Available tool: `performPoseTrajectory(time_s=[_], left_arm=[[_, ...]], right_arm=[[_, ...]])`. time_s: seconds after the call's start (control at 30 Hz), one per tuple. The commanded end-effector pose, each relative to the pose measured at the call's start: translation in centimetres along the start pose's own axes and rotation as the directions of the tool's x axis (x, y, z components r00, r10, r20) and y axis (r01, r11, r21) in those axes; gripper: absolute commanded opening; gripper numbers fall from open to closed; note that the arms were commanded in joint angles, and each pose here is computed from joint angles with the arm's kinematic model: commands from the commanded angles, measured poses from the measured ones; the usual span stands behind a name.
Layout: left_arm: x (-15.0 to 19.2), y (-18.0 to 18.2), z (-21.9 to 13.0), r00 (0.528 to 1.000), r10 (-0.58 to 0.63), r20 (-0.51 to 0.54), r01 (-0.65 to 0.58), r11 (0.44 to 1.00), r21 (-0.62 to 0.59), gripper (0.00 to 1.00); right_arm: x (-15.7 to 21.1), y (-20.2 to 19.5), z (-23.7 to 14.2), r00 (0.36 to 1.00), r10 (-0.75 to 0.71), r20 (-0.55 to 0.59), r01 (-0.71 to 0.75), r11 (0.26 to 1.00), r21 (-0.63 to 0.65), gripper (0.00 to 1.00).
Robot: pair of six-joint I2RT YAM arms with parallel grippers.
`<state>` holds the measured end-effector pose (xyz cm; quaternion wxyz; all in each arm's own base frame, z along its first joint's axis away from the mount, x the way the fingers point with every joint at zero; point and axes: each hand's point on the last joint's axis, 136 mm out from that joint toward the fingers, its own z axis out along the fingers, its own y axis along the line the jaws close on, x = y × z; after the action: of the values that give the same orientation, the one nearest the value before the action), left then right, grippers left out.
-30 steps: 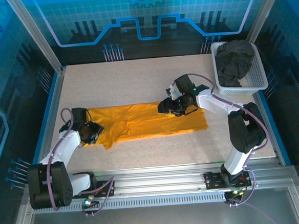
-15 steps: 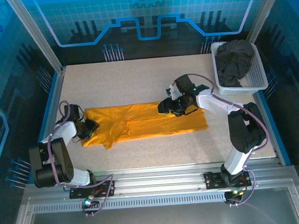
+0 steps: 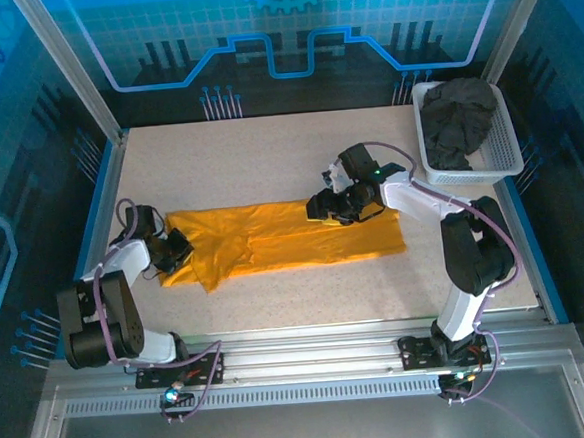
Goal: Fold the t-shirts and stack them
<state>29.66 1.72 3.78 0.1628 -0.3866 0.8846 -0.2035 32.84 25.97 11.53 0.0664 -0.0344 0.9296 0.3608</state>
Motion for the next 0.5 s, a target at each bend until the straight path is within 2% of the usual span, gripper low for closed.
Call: performPoseTrajectory(time_s=[0.0,0.47], left_arm=[[0.0,-0.1,-1.2,1.000,-0.021,0.020,0.021,1.000,0.002,0.00],[-2.1,-0.5,-3.7,0.994,-0.053,0.094,0.060,0.995,-0.077,0.00]], right_arm=[[0.0,0.6,0.2,1.000,-0.004,-0.015,0.004,1.000,-0.014,0.57],[0.1,0.7,-0.2,1.000,-0.013,-0.020,0.013,1.000,-0.009,0.56]])
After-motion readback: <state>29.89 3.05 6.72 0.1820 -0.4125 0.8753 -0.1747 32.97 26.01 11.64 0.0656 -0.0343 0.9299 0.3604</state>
